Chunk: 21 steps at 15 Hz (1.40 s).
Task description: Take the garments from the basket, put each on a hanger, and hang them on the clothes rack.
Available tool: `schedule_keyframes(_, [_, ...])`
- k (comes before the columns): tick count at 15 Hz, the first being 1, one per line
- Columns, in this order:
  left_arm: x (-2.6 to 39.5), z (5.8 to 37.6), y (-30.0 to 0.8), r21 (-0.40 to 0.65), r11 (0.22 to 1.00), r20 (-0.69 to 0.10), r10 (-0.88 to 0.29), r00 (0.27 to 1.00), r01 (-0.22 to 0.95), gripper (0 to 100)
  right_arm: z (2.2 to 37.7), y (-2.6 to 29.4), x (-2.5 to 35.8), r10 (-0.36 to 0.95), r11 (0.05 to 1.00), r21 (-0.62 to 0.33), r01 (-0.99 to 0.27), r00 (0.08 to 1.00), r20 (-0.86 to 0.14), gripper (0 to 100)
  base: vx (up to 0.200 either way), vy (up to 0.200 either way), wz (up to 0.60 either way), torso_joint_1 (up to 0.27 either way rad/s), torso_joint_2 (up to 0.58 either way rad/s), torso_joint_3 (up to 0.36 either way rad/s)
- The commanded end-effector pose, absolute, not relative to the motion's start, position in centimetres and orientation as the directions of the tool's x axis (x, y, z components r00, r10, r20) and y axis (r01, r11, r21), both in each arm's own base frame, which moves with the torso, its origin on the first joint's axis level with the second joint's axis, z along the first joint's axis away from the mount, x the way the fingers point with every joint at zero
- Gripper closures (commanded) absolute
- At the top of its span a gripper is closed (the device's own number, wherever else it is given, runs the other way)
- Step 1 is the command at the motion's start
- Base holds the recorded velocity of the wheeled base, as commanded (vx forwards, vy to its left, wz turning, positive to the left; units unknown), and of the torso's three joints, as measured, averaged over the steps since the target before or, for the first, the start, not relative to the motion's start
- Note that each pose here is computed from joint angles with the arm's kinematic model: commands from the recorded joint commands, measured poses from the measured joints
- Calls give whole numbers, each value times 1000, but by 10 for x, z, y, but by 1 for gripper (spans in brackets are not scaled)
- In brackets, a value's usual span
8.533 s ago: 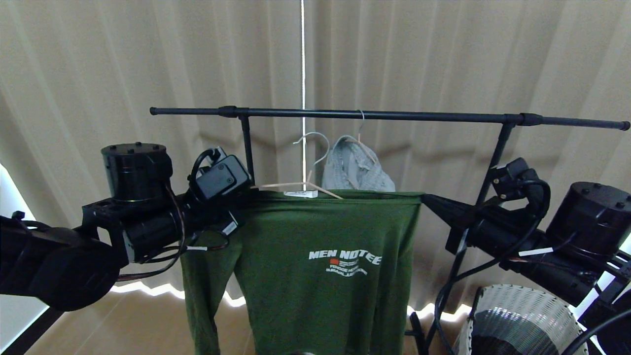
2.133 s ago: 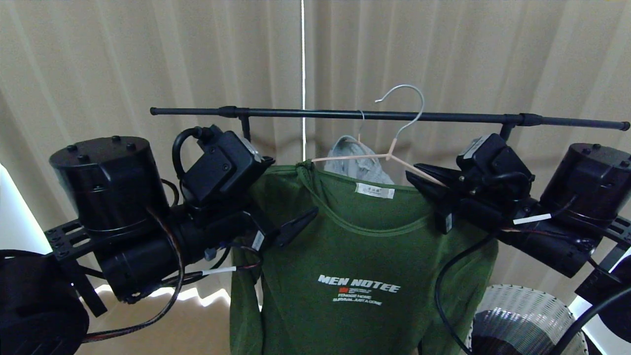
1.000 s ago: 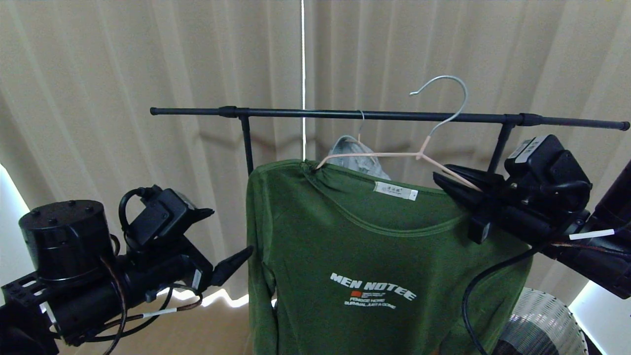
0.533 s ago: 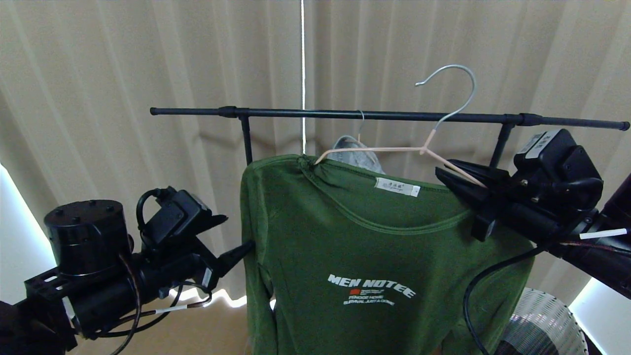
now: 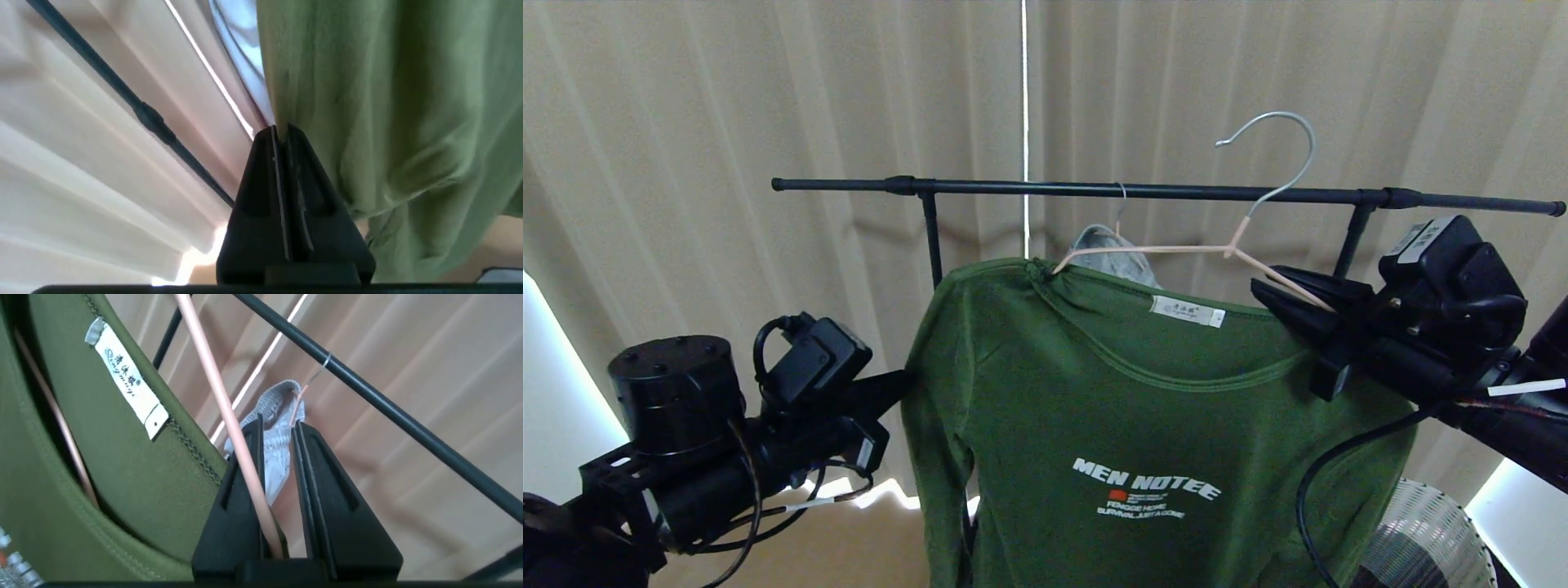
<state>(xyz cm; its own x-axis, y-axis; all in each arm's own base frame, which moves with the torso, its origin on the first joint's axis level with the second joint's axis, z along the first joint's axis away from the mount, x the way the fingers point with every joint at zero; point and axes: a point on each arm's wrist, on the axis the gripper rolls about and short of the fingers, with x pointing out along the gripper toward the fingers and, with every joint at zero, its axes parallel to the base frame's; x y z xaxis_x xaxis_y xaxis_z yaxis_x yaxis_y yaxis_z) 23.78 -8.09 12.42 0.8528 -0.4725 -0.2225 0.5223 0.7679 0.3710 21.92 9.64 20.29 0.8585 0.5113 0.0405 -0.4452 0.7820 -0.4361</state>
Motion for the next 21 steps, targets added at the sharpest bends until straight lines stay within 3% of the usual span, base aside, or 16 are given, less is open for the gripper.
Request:
schedule_keyframes(1, [237, 111, -51, 437, 784, -237, -371, 898, 440, 100, 205, 88, 217, 487, 795, -437, -420, 872, 49, 100, 0, 0, 0, 0, 0, 0])
schedule_keyframes(6, [240, 113, -28, 469, 819, -165, -286, 944, 330, 100, 200, 79, 211, 463, 805, -436, -403, 886, 36, 100, 0, 0, 0, 0, 0, 0])
schedule_keyframes(10, [232, 113, -34, 458, 814, -169, -316, 933, 359, 100, 201, 80, 212, 464, 804, -436, -404, 885, 36, 100, 0, 0, 0, 0, 0, 0])
schedule_keyframes(12, [222, 126, -47, 402, 830, -119, -373, 920, 388, 100, 201, 79, 212, 464, 804, -436, -403, 885, 38, 100, 0, 0, 0, 0, 0, 0])
schedule_keyframes(13, [219, 130, -50, 384, 834, -105, -387, 916, 397, 0, 201, 79, 212, 463, 805, -436, -402, 885, 40, 100, 0, 0, 0, 0, 0, 0])
schedule_keyframes(16, [211, 146, -54, 334, 853, -30, -415, 909, 400, 0, 201, 71, 213, 426, 820, -437, -369, 904, 35, 100, 0, 0, 0, 0, 0, 0])
schedule_keyframes(19, [180, 176, -50, 268, 884, 114, -425, 898, 384, 0, 207, 53, 197, 371, 831, -437, -343, 928, -21, 100, 0, 0, 0, 0, 0, 0])
schedule_keyframes(21, [160, 175, -40, 265, 897, 134, -398, 908, 354, 0, 211, 39, 180, 323, 843, -430, -324, 943, -76, 100, 0, 0, 0, 0, 0, 0])
